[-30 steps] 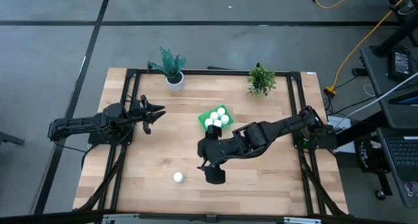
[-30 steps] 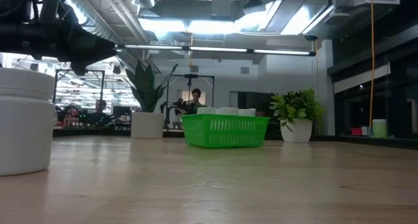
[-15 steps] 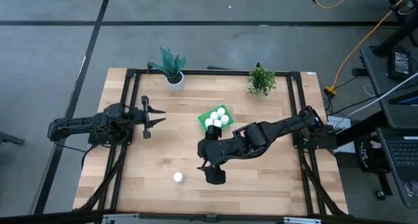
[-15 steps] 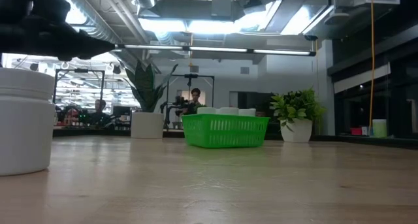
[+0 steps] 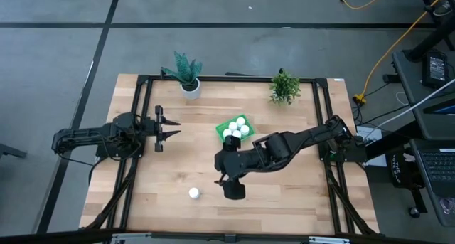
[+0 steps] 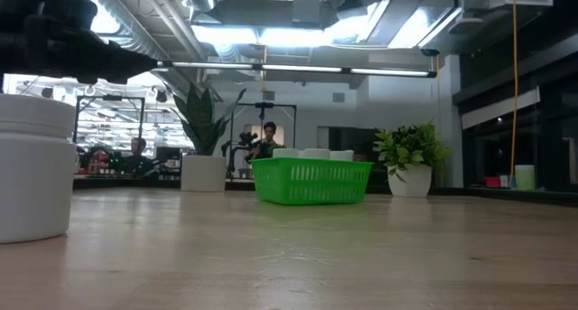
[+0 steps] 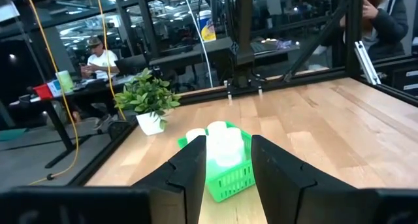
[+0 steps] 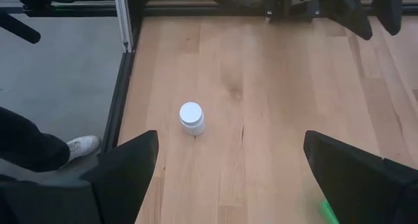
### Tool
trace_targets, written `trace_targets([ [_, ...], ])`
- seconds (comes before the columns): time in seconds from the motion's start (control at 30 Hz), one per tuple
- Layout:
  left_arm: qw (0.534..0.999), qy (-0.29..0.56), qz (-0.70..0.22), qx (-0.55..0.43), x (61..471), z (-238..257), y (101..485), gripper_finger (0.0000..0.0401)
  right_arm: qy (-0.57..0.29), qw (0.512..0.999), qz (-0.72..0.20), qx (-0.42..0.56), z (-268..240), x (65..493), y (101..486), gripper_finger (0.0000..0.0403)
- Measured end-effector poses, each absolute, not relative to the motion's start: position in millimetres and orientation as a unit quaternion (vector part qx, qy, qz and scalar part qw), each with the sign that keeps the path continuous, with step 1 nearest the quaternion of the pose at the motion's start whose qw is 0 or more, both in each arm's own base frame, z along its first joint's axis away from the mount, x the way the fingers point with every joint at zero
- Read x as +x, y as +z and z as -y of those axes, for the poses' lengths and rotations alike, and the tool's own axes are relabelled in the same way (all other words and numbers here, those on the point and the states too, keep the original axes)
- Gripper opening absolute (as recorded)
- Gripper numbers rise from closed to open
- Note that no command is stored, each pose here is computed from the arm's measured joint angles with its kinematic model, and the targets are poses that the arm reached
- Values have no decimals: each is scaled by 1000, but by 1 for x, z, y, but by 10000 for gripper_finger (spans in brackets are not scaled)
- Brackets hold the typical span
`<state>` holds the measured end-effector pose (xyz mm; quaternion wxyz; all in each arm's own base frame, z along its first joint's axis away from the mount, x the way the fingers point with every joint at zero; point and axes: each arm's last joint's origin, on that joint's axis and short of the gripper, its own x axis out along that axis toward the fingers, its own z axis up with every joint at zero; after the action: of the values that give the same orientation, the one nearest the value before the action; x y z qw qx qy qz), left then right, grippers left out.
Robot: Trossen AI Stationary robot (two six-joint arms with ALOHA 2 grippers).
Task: Pick and place pill bottles into a basket
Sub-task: Put the white pill bottle into the green basket
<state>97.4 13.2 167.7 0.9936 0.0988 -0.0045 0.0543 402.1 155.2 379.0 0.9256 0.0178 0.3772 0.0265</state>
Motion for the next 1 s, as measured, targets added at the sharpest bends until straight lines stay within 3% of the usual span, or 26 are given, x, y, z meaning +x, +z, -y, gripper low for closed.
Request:
trace_targets([
  [0.37, 993, 58, -3, 98, 98, -13, 166, 116, 30, 929, -368, 10, -153, 404, 380, 381],
  [0.77, 990, 40, -97, 93, 108, -10, 150, 116, 25, 932, -362, 30, -155, 405, 381, 381],
  [1.0, 994, 26, -45, 97, 107, -6, 160, 120, 24, 931, -362, 35, -156, 404, 381, 381],
])
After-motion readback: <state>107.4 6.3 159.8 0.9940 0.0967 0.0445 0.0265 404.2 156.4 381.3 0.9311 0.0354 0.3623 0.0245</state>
